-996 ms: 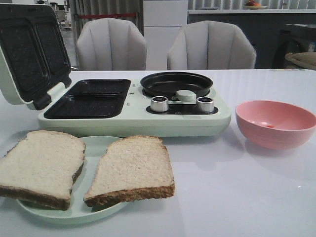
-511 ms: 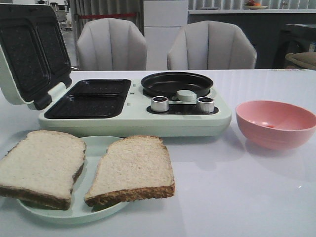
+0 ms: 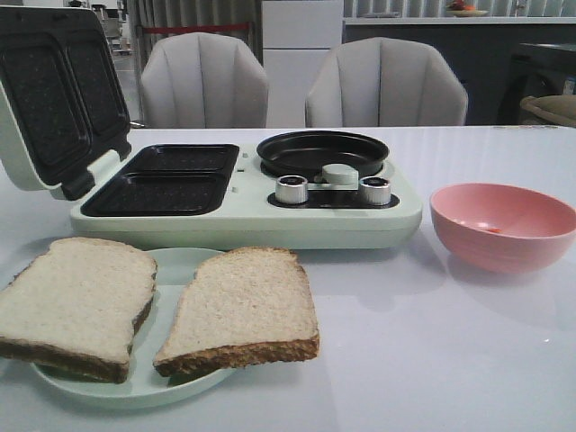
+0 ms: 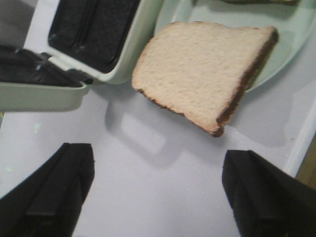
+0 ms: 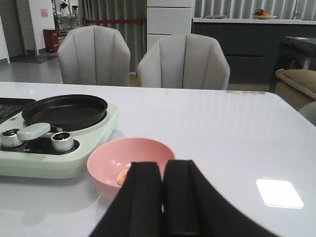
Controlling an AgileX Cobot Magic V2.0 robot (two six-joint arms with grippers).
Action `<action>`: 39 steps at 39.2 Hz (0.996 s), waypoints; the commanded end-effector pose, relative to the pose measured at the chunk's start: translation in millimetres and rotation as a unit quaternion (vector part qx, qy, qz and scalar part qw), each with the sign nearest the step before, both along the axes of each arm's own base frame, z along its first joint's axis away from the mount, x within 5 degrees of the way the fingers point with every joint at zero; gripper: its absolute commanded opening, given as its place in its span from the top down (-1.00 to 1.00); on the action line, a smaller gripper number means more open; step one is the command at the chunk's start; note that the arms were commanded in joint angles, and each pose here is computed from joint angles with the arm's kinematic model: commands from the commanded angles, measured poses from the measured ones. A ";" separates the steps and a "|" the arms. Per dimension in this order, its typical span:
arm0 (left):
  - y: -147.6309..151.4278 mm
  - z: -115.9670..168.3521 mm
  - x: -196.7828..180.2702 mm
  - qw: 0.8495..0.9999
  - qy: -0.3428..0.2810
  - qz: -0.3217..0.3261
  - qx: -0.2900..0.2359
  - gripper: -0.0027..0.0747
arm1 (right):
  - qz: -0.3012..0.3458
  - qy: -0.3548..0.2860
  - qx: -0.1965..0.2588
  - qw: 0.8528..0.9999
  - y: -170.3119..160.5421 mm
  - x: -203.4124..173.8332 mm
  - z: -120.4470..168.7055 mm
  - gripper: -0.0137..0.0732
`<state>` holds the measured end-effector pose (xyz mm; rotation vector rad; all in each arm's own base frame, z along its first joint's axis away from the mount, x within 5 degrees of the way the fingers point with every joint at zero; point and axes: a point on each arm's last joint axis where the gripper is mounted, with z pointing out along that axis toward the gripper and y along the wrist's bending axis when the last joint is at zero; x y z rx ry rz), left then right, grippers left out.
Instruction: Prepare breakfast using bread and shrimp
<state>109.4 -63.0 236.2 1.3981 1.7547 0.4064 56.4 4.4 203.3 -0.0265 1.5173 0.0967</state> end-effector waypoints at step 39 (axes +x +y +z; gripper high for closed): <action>-77.2 -70.2 78.9 0.966 0.059 -0.045 0.248 -0.58 | -0.004 -0.057 -0.004 0.998 -0.5 -3.4 13.5 0.33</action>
